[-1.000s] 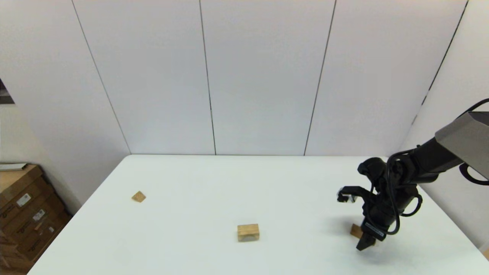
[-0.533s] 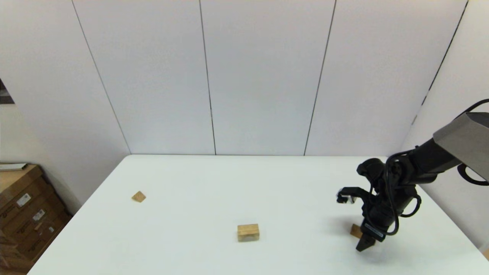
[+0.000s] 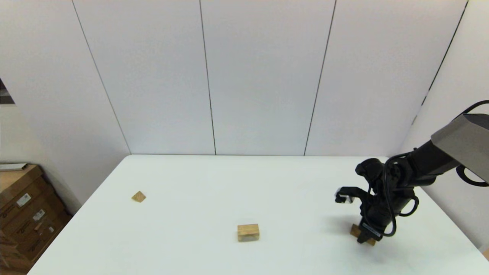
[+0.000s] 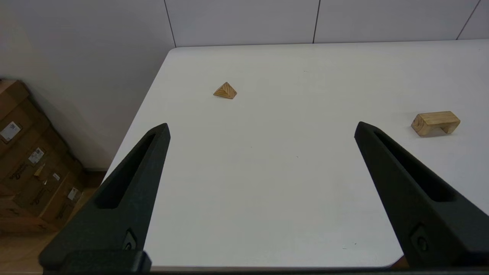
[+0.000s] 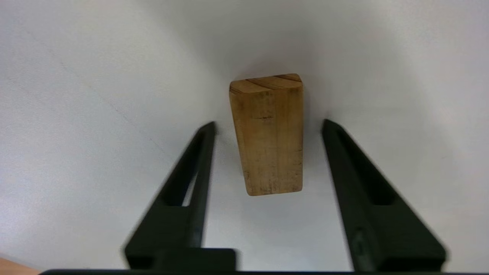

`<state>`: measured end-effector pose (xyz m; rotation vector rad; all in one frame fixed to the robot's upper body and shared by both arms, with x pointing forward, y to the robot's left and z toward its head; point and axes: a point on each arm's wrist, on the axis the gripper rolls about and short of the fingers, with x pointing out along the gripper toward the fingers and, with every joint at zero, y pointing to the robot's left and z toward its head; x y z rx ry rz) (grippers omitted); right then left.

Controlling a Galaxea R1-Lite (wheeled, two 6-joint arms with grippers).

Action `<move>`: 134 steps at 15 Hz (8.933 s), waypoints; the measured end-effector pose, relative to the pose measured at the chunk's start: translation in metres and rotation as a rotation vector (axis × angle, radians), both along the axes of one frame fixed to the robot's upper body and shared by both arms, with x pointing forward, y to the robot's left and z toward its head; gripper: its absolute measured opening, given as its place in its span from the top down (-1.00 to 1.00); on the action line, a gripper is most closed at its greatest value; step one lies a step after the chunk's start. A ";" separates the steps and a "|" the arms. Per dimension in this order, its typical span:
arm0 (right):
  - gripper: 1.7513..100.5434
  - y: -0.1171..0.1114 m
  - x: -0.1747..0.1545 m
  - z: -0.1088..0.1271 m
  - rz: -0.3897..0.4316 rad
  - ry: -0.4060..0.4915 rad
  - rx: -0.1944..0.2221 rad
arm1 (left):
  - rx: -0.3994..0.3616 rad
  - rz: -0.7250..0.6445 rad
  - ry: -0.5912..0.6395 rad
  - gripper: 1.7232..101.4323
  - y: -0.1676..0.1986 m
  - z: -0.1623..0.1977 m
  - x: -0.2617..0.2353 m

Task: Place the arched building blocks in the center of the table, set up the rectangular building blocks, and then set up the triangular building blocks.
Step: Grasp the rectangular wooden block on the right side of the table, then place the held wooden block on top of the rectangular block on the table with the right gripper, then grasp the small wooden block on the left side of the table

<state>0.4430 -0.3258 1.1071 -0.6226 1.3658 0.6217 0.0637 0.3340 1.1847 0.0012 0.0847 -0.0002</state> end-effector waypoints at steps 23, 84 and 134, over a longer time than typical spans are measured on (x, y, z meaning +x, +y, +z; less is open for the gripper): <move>0.54 0.226 -0.044 0.134 0.586 -0.255 0.131 | 0.000 0.000 0.000 -0.93 0.000 0.000 0.000; 0.54 0.305 -0.010 0.035 0.610 -0.167 0.106 | 0.000 0.000 0.000 -0.93 0.000 0.000 0.000; -0.93 -0.024 -0.477 0.294 -0.453 -1.098 0.507 | 0.000 0.000 0.000 -0.93 0.000 0.000 0.000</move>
